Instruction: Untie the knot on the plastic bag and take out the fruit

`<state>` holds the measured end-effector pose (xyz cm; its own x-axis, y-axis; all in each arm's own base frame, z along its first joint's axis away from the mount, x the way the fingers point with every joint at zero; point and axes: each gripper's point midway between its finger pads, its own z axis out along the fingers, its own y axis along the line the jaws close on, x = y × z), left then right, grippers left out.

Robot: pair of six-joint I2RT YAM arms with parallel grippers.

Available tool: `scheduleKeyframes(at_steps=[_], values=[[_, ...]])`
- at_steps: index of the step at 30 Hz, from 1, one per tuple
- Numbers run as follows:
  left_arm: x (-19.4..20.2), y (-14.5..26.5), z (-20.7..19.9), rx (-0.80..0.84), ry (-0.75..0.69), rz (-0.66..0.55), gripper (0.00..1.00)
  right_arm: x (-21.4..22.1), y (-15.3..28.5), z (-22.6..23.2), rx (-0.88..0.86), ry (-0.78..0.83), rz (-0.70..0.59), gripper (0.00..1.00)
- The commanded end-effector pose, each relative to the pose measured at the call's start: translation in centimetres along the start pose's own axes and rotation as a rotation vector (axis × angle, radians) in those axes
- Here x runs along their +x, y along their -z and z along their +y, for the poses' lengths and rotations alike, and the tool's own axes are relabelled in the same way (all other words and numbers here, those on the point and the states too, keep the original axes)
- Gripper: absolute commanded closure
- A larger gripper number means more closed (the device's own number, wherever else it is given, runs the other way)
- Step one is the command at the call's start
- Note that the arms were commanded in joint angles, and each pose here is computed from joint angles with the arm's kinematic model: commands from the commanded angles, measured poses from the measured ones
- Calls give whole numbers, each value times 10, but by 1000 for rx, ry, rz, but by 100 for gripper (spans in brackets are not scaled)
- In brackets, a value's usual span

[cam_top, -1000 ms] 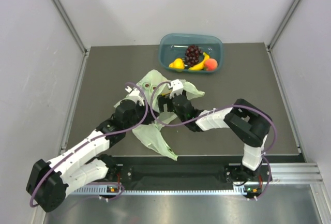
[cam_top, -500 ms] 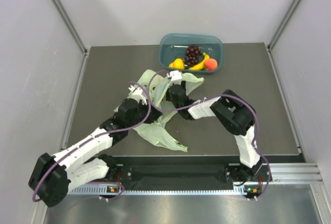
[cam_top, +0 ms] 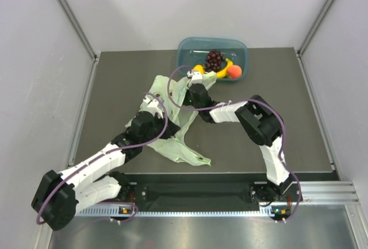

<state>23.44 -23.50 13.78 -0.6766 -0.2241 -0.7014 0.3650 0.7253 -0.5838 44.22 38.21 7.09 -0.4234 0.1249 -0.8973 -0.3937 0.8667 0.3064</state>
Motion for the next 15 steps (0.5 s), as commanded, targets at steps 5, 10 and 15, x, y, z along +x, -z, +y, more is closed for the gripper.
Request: scheduleKeyframes(at_steps=[5,10,15], values=[[-6,5,-6,30,0,-43,100,-18,32,-7,-103,-30,18,81],[-12,7,-7,23,9,-67,100,-32,73,-16,-115,-19,16,95],[-21,6,-6,-3,22,-90,100,-29,114,0,-238,-6,98,100]])
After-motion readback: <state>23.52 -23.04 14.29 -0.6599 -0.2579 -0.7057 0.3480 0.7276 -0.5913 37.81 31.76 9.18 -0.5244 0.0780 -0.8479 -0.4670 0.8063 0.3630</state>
